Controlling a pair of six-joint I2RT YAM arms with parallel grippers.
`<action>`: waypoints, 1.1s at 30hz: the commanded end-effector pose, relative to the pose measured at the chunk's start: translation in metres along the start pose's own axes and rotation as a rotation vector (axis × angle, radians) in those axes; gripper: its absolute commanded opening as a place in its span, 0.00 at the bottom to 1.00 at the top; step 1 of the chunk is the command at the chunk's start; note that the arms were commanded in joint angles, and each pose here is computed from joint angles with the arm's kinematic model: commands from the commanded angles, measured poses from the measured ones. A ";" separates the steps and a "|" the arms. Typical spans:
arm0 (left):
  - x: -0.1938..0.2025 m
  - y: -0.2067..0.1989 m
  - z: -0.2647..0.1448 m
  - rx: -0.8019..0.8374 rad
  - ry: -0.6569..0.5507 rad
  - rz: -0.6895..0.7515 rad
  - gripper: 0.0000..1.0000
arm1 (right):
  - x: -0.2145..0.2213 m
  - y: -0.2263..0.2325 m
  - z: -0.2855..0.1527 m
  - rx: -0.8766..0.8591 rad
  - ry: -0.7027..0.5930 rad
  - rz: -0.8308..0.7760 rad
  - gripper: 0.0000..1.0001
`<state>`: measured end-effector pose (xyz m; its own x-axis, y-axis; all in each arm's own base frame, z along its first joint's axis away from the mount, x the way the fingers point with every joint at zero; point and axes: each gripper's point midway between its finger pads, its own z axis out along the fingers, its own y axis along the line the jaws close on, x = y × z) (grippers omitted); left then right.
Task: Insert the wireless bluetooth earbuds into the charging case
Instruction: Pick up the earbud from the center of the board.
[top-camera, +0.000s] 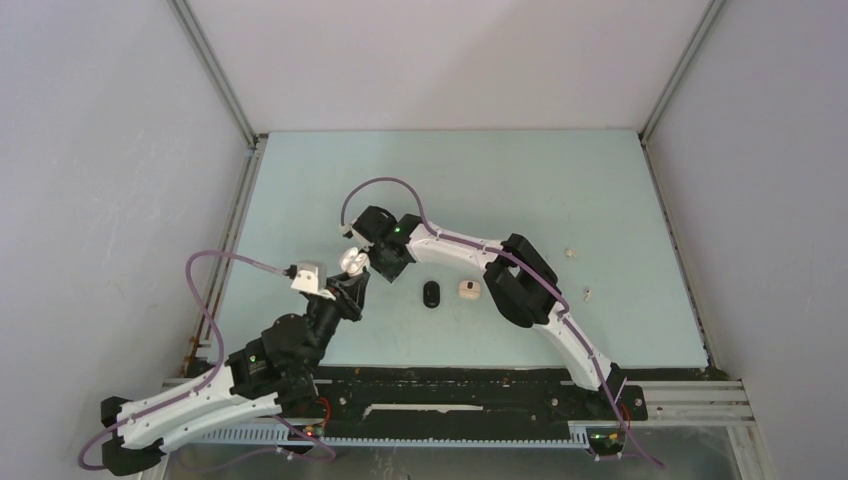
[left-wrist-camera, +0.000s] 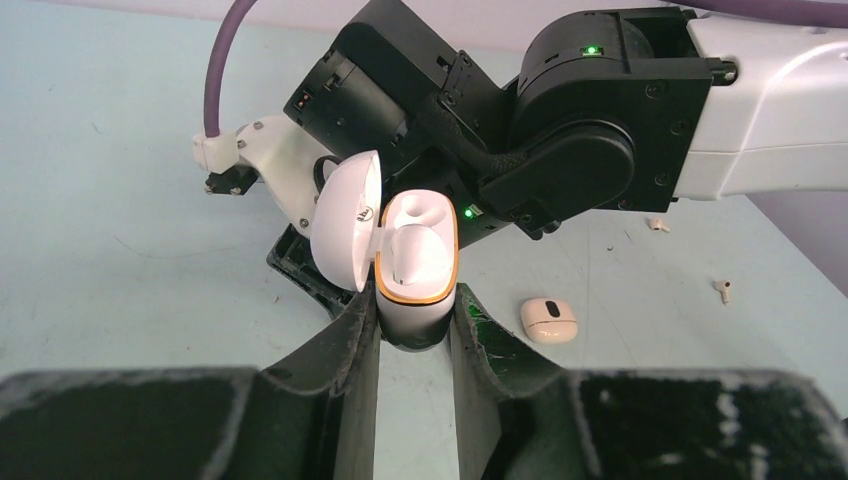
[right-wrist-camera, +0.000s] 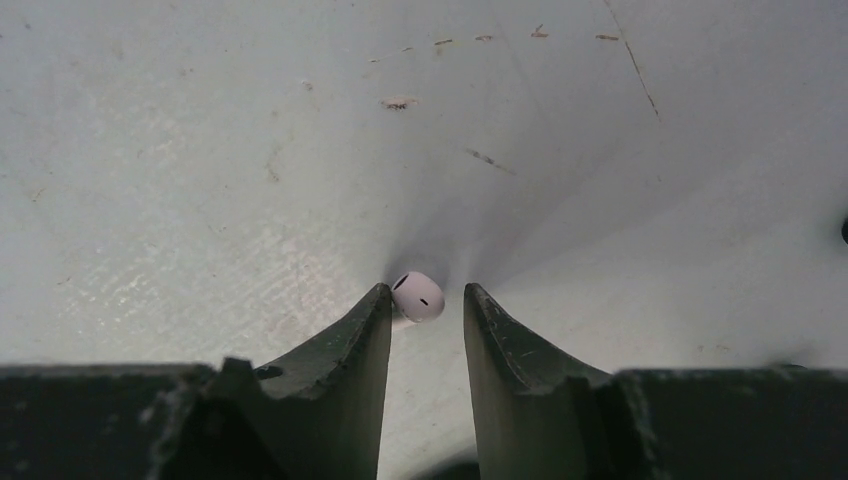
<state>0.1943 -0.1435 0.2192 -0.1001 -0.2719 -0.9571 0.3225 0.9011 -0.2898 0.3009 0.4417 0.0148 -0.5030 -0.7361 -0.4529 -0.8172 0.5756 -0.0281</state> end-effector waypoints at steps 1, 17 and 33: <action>-0.021 -0.009 0.002 0.018 -0.044 -0.042 0.00 | 0.000 -0.003 -0.004 0.031 -0.002 -0.010 0.35; -0.016 -0.010 0.002 0.027 -0.034 -0.042 0.00 | 0.003 0.000 0.000 0.014 0.004 -0.014 0.09; -0.003 -0.023 0.007 0.084 -0.032 -0.065 0.00 | -0.037 -0.088 -0.121 0.206 -0.243 -0.053 0.00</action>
<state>0.1934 -0.1554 0.2253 -0.0990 -0.2976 -0.9496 0.3651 0.8768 -0.3128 0.3178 0.3949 0.0554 -0.4278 -0.7619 -0.4863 -0.8156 0.5573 -0.1555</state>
